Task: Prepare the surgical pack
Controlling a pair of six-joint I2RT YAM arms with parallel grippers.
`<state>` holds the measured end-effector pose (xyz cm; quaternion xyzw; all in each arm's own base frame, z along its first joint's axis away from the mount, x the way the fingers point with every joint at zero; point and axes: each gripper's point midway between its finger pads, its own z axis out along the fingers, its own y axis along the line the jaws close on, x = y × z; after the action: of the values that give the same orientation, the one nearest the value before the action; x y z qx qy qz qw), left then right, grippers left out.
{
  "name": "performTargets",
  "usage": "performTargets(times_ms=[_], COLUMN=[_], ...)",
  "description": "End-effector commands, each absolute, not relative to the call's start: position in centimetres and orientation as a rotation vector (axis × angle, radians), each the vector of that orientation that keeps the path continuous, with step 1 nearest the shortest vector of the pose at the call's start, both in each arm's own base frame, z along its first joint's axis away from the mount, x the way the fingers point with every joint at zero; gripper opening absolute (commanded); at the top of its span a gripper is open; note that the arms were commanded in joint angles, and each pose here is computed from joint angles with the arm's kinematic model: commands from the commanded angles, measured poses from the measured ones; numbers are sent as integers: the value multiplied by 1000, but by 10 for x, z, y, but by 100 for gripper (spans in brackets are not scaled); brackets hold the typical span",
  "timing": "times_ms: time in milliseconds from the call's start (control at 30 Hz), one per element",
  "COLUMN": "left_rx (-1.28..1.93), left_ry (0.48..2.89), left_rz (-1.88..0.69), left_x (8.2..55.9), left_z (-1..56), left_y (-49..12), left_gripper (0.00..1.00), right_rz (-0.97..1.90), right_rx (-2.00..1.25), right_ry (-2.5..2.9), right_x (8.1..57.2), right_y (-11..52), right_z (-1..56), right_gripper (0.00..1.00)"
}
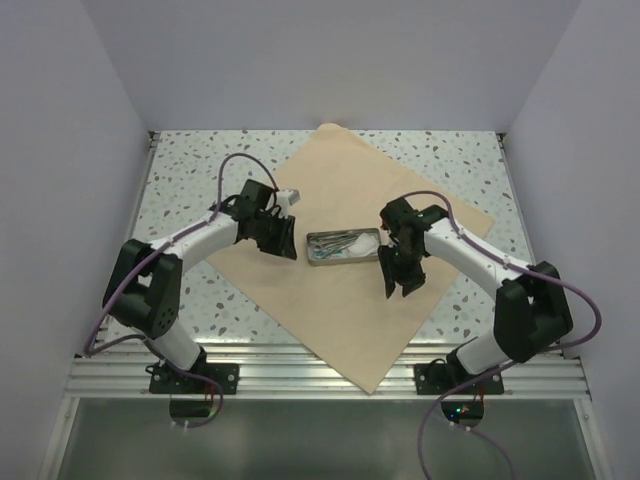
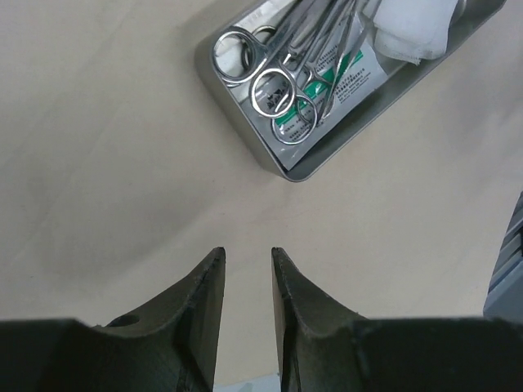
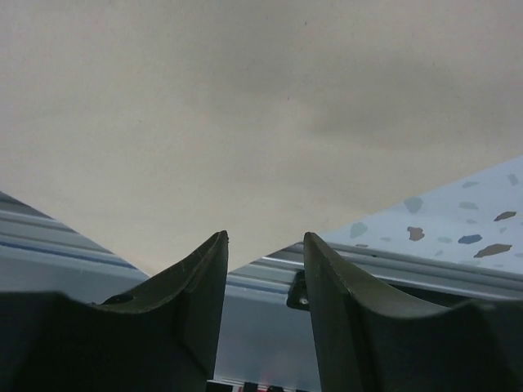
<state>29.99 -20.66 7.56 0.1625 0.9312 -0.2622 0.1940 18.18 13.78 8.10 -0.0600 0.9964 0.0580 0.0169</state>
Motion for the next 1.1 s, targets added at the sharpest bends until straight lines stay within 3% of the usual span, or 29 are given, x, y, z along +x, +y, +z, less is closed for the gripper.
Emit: performTargets(times_ms=[0,300,1067], left_rx=[453,473,508], left_ry=[2611,2686,2677], left_rz=[-773,-713,-754], left_x=[304,313,327], left_z=[70,48,38], left_y=[-231,-240,-262], left_gripper=[33,34,34], right_rz=[111,42,108], right_rx=[-86,-49,18], right_ry=[2999,3013,3064], right_x=[227,293,317], right_y=[140,138,145], right_z=[88,71,31], right_gripper=[46,44,40])
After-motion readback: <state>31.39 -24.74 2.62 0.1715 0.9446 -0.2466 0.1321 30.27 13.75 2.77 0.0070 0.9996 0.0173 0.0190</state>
